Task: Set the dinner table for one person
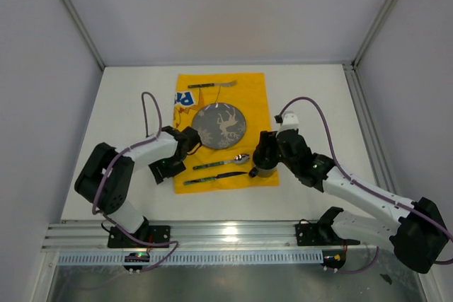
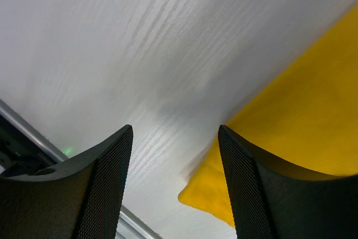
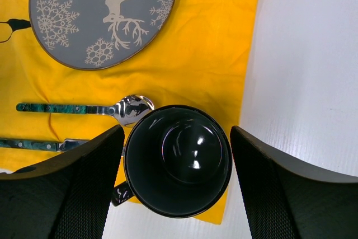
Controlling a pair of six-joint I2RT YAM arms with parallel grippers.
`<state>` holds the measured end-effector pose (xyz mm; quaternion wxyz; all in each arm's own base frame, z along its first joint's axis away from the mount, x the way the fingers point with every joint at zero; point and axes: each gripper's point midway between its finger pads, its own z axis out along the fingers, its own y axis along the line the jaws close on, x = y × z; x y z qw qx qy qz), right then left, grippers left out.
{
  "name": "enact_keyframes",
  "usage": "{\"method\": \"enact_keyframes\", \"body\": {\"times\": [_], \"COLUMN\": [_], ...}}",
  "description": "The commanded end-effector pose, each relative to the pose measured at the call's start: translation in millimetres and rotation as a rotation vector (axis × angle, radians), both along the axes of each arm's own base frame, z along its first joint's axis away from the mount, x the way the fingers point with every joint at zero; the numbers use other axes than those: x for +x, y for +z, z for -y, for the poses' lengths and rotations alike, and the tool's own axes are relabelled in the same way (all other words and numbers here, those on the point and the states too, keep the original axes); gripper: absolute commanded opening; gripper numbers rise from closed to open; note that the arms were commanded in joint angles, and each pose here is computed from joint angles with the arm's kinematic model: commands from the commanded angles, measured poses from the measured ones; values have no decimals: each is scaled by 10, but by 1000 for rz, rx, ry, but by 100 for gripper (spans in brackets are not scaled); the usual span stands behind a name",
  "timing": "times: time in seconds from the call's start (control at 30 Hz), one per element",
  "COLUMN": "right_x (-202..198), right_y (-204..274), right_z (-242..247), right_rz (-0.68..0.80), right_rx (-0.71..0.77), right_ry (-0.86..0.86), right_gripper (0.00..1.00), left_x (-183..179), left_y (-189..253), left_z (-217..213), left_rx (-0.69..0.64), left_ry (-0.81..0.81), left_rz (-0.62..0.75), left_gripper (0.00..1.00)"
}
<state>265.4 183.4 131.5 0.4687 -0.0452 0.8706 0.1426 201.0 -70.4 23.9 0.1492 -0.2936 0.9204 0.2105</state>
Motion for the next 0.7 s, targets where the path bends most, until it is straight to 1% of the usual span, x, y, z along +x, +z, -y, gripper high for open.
{"method": "enact_keyframes", "body": {"times": [0.0, 0.03, 0.1, 0.2, 0.3, 0.33, 0.37, 0.47, 0.53, 0.57, 0.67], "right_x": [17, 15, 5, -15, -24, -25, -23, -6, 21, 31, 101], "right_y": [98, 98, 93, 68, 52, 51, 49, 72, 89, 88, 114], "right_z": [5, 9, -5, -13, -13, -21, -21, -63, -102, -118, -177], "right_rz": [33, 33, 30, 23, 20, 18, 19, 22, 22, 20, 23], "right_rx": [34, 38, 45, 56, 62, 67, 64, 73, 73, 66, 50], "right_ry": [-13, -17, -11, -8, -10, -10, -8, 4, 13, 20, 33], "right_gripper": [80, 80, 80, 80, 80, 80, 80, 80, 80, 80, 80], "left_x": [55, 176, 307, 533, 642, 712, 744, 784, 787, 817, 810], "left_y": [232, 432, 673, 1112, 1259, 1314, 1338, 1391, 1403, 1453, 1523], "left_z": [-81, -75, -67, 14, 122, 216, 264, 383, 423, 454, 459], "left_rx": [53, 67, 75, 55, -3, -58, -84, -152, -173, -192, -205], "left_ry": [-3, -20, -34, -81, -119, -134, -149, -204, -238, -251, -304], "left_rz": [15, 58, 109, 194, 246, 290, 308, 337, 339, 366, 392], "left_gripper": [65, 65, 65, 66, 67, 67, 68, 70, 72, 72, 74]}}
